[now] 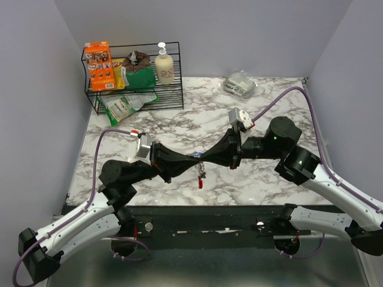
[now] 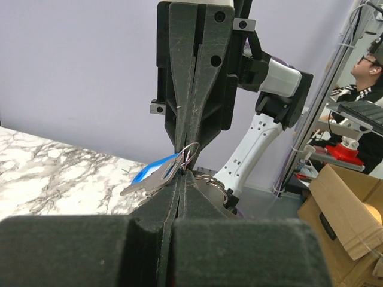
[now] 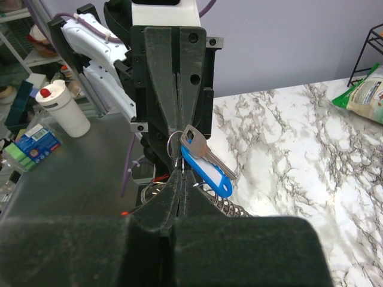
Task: Put the keys on the keyring
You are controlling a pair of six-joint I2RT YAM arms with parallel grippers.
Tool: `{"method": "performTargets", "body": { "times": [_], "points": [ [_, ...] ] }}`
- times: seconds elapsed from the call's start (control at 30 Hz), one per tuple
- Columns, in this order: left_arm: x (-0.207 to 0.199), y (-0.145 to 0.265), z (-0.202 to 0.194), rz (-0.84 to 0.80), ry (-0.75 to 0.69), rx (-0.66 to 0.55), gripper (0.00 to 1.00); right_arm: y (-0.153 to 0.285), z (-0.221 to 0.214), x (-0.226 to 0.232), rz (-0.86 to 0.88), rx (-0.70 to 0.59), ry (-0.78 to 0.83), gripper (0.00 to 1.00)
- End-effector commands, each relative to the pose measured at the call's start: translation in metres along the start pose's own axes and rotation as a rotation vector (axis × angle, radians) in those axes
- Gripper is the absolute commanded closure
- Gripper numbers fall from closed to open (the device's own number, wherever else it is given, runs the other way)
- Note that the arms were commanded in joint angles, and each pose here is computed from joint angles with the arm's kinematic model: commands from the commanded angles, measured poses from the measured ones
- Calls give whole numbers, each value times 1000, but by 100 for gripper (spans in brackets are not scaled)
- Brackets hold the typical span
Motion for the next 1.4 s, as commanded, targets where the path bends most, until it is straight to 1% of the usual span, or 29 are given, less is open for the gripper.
{"method": "performTargets", "body": {
  "times": [0.0, 0.17, 0.2, 0.27, 0.3, 0.37, 0.4, 0.47, 0.5, 0.6, 0.63, 0.7, 0.73, 0.77, 0.8, 0.83, 0.87, 0.9, 0.93, 0.97, 1.0, 1.03, 1.07, 1.1, 1.13, 1.23, 1.37],
  "points": [
    [-8, -3, 26, -27, -49, -75, 100, 5, -6, 0, -17, 9, 3, 100],
    [-2, 1, 15, 11, -43, -36, 99, 7, -2, -3, -48, -2, 15, 100],
    [1, 1, 14, 30, -37, -32, 93, 7, -2, -3, -48, -1, 17, 100],
    [3, 4, 7, 41, -20, -14, 87, 6, -3, -5, -52, 7, 14, 100],
    [3, 4, 5, 43, -18, -4, 82, 6, -2, -4, -50, 7, 16, 100],
    [4, 7, -3, 54, -2, 32, 77, 6, -2, -5, -53, 11, 20, 100],
    [4, 9, -4, 59, -3, 42, 72, 5, -2, -5, -51, 13, 21, 100],
    [6, 14, -10, 85, 9, 71, 66, 6, 0, -4, -51, 9, 31, 100],
    [6, 16, -12, 95, 8, 80, 60, 5, -1, -5, -51, 14, 34, 100],
    [8, 26, -14, 138, 7, 106, 51, 5, -1, -6, -52, 24, 45, 100],
    [8, 31, -17, 153, -2, 132, 47, 5, -3, -7, -53, 35, 42, 100],
    [7, 34, -10, 167, -23, 146, 44, 4, -2, -7, -53, 42, 56, 100],
    [7, 39, -14, 185, -17, 186, 42, 5, -4, -8, -56, 50, 55, 100],
    [7, 38, -2, 192, -58, 179, 41, 5, -3, -8, -54, 53, 66, 100],
    [7, 39, 1, 196, -75, 191, 41, 5, -3, -7, -52, 59, 71, 100],
    [8, 41, -2, 202, -80, 230, 39, 5, -7, -7, -48, 76, 64, 100],
    [7, 40, 8, 193, -139, 239, 38, 5, -8, -8, -35, 90, 94, 100],
    [5, 40, 9, 174, -161, 262, 37, 5, -8, -7, -30, 97, 102, 100],
    [8, 43, -3, 170, -165, 339, 37, 7, -10, -6, -26, 108, 104, 100],
    [5, 40, 7, 153, -194, 347, 37, 6, -12, -6, -22, 117, 115, 100],
    [7, 40, 5, 133, -242, 384, 37, 7, -11, -5, -14, 119, 120, 100],
    [9, 43, -8, 124, -224, 462, 37, 7, -12, -5, -12, 125, 121, 100],
    [8, 41, -3, 110, -238, 473, 37, 7, -13, -4, -7, 129, 125, 100],
    [10, 41, -6, 94, -259, 499, 37, 7, -14, -4, -5, 132, 123, 100],
    [12, 42, -15, 87, -242, 546, 37, 8, -14, -5, -10, 132, 122, 100],
    [14, 37, -18, 74, -244, 565, 39, 8, -14, -5, -10, 128, 127, 100],
    [17, 31, -17, 69, -257, 537, 40, 9, -12, -4, -11, 109, 136, 100]
  ]
}}
Point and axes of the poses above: each gripper's point midway between its finger pads, its own y axis back along the fingers, its own x axis along the line the jaws close on, z = x × y, the point moved 2 cm from there along y, back along the fingers, and after that the axes turned 10 degrees about -y, right-handed, at the moved point
